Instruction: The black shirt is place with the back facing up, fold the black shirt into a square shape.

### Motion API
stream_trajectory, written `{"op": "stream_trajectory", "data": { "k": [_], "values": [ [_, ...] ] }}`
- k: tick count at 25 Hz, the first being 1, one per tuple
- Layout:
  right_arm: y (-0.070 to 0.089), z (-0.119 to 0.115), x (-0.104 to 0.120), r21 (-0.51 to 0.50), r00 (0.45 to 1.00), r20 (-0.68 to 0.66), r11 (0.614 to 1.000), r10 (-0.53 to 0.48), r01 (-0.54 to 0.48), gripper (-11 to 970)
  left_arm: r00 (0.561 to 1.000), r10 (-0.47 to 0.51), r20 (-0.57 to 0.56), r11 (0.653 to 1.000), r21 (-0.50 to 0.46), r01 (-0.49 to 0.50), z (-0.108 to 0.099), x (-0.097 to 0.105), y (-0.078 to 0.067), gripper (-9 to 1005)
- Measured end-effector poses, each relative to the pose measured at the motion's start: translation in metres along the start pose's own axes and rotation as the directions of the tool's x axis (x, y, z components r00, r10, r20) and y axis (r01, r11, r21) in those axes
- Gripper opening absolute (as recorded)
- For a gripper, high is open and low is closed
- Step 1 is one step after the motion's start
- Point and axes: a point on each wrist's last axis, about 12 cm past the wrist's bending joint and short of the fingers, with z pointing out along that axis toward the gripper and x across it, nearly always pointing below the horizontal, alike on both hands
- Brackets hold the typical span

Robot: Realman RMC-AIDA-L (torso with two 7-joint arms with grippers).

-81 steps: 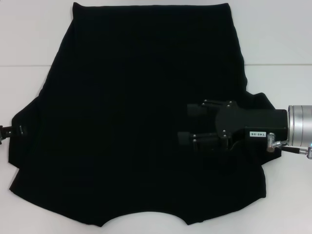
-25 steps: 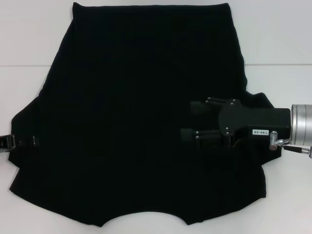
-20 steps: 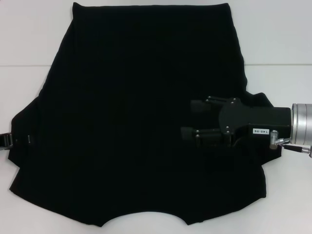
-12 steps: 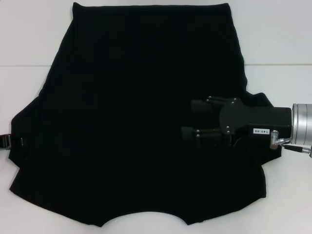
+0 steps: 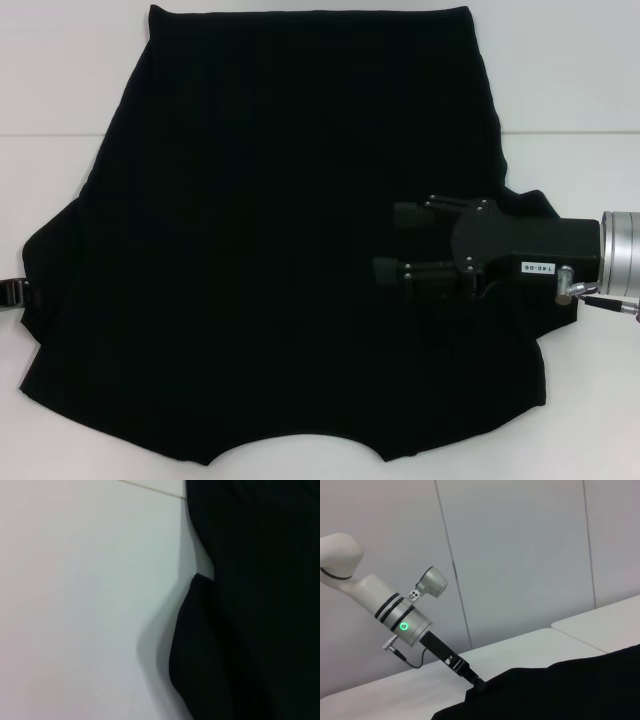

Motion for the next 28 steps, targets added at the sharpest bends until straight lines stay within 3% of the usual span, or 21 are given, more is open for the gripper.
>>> {"op": "stream_trajectory", "data": {
  "k": [4,28],
  "values": [
    [0.000,0.000,0.001,0.003,1.000,0.001,1.000,-0.002,0.002,915,1.000,0.001,-0.002,1.000,0.002,-0.001,0.000,0.000,0.000,2],
    [0.003,0.003,0.008,0.021,0.997,0.049,0.998,0.059,-0.060,915,0.994,-0.079,0.073,0.996,-0.034,0.082,-0.016,0.006,0.023,2]
  ]
}}
